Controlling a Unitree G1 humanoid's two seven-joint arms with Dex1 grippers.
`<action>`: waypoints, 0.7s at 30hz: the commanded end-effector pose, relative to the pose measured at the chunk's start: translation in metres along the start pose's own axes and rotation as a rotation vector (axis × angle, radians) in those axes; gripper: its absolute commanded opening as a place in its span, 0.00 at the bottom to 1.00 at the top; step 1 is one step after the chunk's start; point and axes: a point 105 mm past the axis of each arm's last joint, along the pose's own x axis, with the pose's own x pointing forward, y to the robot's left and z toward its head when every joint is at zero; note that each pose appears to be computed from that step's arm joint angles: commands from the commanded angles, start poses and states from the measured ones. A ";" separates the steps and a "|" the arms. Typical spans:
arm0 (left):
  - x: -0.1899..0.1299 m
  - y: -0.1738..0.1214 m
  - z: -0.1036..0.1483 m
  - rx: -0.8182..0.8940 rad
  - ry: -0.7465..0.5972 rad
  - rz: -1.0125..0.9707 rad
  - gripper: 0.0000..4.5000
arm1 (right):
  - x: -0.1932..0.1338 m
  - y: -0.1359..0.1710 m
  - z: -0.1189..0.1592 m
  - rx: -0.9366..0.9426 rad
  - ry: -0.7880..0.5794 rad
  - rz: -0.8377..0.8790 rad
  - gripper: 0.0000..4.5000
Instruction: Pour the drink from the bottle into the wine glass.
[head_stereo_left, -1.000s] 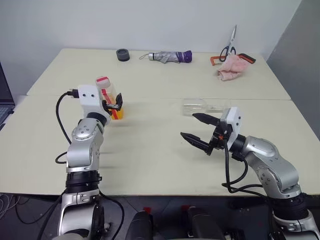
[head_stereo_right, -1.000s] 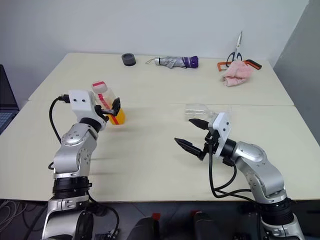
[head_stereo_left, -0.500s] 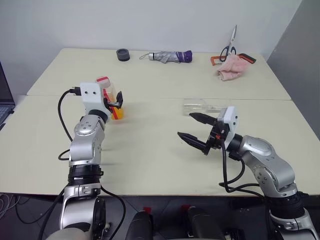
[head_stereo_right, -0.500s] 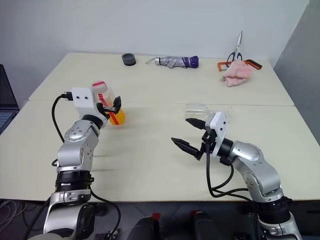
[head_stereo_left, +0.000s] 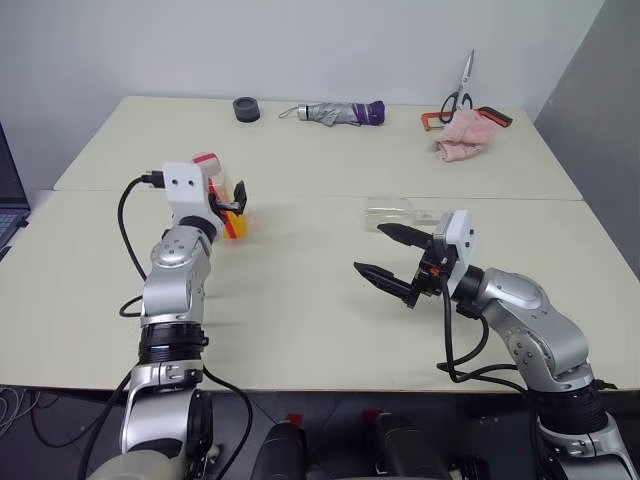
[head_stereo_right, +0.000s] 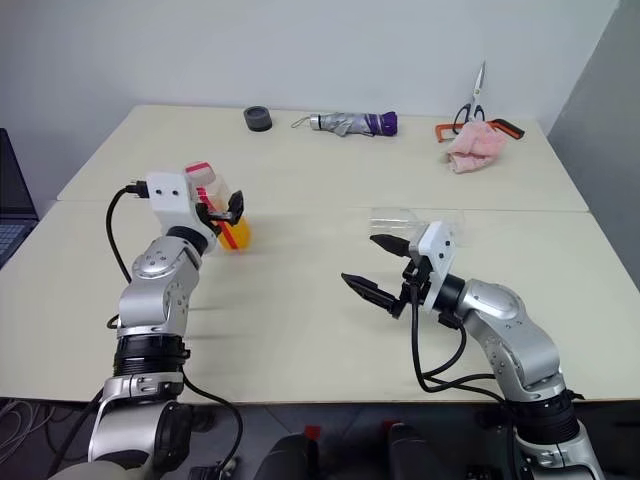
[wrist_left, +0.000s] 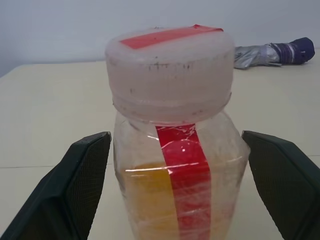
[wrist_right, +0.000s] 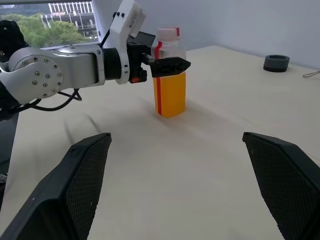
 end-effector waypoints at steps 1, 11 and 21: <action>0.004 -0.003 0.022 0.028 -0.075 -0.018 0.99 | 0.002 0.001 0.009 -0.026 -0.025 0.011 1.00; 0.005 -0.006 0.021 0.023 -0.078 -0.032 0.44 | 0.001 0.000 0.010 -0.027 -0.025 0.006 1.00; 0.001 -0.005 0.020 0.034 -0.103 -0.020 0.43 | 0.002 -0.001 0.012 -0.042 -0.033 0.005 1.00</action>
